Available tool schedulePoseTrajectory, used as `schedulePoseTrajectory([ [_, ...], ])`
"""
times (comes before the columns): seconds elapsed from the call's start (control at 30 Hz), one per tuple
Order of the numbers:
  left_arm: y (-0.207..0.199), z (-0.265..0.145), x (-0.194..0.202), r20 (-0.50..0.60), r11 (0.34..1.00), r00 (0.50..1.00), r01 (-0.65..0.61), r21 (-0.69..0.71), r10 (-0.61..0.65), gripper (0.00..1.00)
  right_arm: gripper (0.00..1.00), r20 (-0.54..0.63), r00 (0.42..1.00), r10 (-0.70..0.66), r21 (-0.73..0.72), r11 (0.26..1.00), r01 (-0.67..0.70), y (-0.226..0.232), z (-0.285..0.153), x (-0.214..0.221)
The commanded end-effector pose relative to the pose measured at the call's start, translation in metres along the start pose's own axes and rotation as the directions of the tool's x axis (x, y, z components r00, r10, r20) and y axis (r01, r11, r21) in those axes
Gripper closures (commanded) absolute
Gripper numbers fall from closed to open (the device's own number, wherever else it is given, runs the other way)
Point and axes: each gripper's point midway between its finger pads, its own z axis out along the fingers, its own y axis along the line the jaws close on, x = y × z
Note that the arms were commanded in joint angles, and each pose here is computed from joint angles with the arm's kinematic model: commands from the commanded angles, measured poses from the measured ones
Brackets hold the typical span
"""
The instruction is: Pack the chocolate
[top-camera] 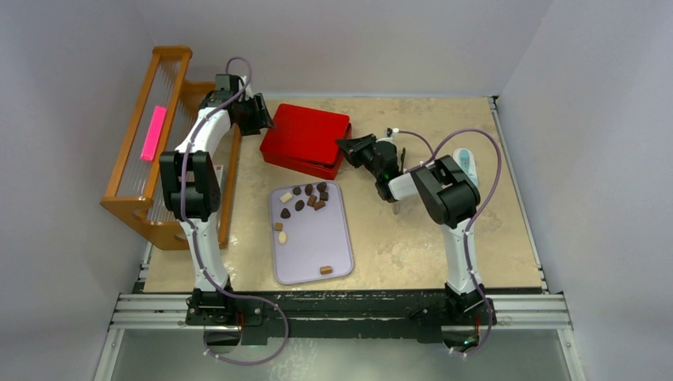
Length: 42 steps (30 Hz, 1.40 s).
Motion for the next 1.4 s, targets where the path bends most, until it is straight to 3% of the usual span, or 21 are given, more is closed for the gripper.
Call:
schedulePoseTrajectory([
  [0.0, -0.006, 0.01, -0.007, 0.012, 0.997, 0.999, -0.031, 0.069, 0.03, 0.53, 1.0, 0.079, 0.997, 0.023, -0.084, 0.996, -0.016, 0.024, -0.002, -0.016],
  [0.2, 0.004, 0.027, 0.004, -0.027, 0.998, 0.999, -0.028, 0.06, 0.03, 0.61, 0.99, 0.103, 0.994, -0.024, -0.069, 0.997, 0.032, 0.027, -0.008, -0.02],
  [0.43, 0.007, 0.04, 0.011, -0.046, 0.997, 0.999, -0.018, 0.073, 0.022, 0.67, 0.79, 0.092, 0.995, -0.03, -0.004, 1.0, 0.031, 0.015, -0.014, -0.018],
  [0.73, 0.014, 0.048, 0.02, -0.069, 0.998, 0.997, -0.028, 0.05, 0.032, 0.7, 0.63, 0.101, 0.992, -0.072, 0.105, 0.993, 0.061, -0.002, -0.034, -0.025],
  [0.9, 0.012, 0.048, 0.021, -0.072, 0.998, 0.997, -0.035, 0.055, 0.039, 0.7, 0.51, 0.057, 0.985, -0.164, 0.221, 0.964, 0.148, -0.005, -0.041, -0.029],
  [1.03, 0.006, 0.045, 0.019, -0.062, 0.996, 0.996, -0.056, 0.072, 0.061, 0.69, 0.45, -0.016, 0.967, -0.253, 0.211, 0.945, 0.25, 0.005, -0.032, -0.025],
  [1.23, 0.002, 0.039, 0.015, -0.046, 0.993, 0.995, -0.08, 0.081, 0.084, 0.67, 0.43, -0.124, 0.945, -0.302, 0.177, 0.931, 0.321, 0.014, -0.013, -0.013],
  [1.37, 0.0, 0.038, 0.016, -0.043, 0.992, 0.995, -0.089, 0.088, 0.093, 0.67, 0.44, -0.166, 0.941, -0.294, 0.263, 0.907, 0.329, -0.004, -0.008, -0.012],
])
